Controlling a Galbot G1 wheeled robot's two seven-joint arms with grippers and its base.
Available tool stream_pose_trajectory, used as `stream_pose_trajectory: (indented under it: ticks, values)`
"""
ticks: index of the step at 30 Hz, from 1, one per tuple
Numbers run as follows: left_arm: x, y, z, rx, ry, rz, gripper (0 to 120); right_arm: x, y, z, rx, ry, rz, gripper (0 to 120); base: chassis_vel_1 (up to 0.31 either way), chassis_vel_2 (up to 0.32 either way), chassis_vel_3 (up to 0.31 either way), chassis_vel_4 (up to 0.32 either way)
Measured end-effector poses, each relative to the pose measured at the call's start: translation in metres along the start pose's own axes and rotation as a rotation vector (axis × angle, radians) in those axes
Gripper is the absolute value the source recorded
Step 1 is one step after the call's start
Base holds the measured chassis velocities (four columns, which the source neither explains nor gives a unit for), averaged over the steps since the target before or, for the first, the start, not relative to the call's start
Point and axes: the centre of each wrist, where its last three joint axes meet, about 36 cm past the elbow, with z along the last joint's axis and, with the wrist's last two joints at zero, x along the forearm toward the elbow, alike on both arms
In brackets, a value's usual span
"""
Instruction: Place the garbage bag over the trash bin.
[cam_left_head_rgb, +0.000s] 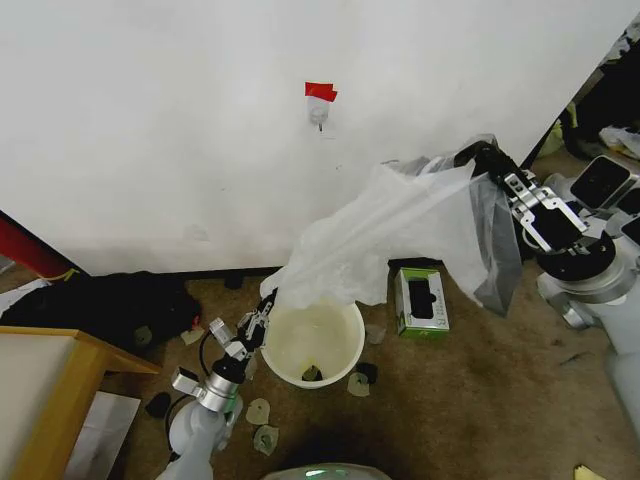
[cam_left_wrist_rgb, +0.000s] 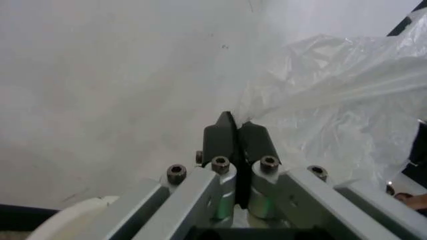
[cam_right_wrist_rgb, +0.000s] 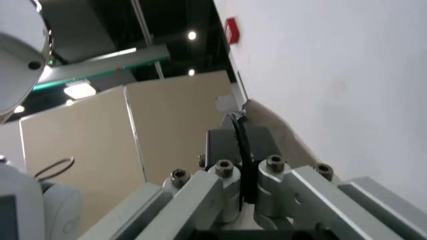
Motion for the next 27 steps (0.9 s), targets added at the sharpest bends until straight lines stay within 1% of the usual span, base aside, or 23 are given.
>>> stream_pose_trajectory:
  ticks: [4,5,10,12,15,20,27]
  values:
    - [0.003,0.004,-0.008,-0.028,0.010,-0.001,0,0.016,-0.004,-0.022,0.026,0.118,0.004,0,0.000,0.000,0.000,0.000]
    - [0.003,0.004,-0.008,-0.028,0.010,-0.001,0,0.016,-0.004,-0.022,0.026,0.118,0.004,0,0.000,0.000,0.000,0.000]
    - [0.003,0.007,-0.016,-0.050,0.016,0.015,0,0.041,-0.011,-0.062,0.070,0.253,-0.001,0,0.000,0.000,0.000,0.000]
    - [0.003,0.007,-0.017,-0.052,0.016,0.019,0,0.044,-0.011,-0.067,0.073,0.271,-0.007,0,0.000,0.000,0.000,0.000]
    - [0.002,0.006,-0.022,-0.054,0.004,0.030,0,0.061,-0.014,-0.081,0.087,0.339,-0.024,0,0.000,0.000,0.000,0.000]
    - [0.000,0.007,-0.031,-0.053,-0.013,0.038,0,0.087,-0.012,-0.096,0.100,0.401,0.000,0,0.000,0.000,0.000,0.000]
    - [-0.002,0.012,-0.038,-0.057,-0.019,0.017,0,0.099,-0.007,-0.112,0.120,0.418,0.024,0,0.000,0.000,0.000,0.000]
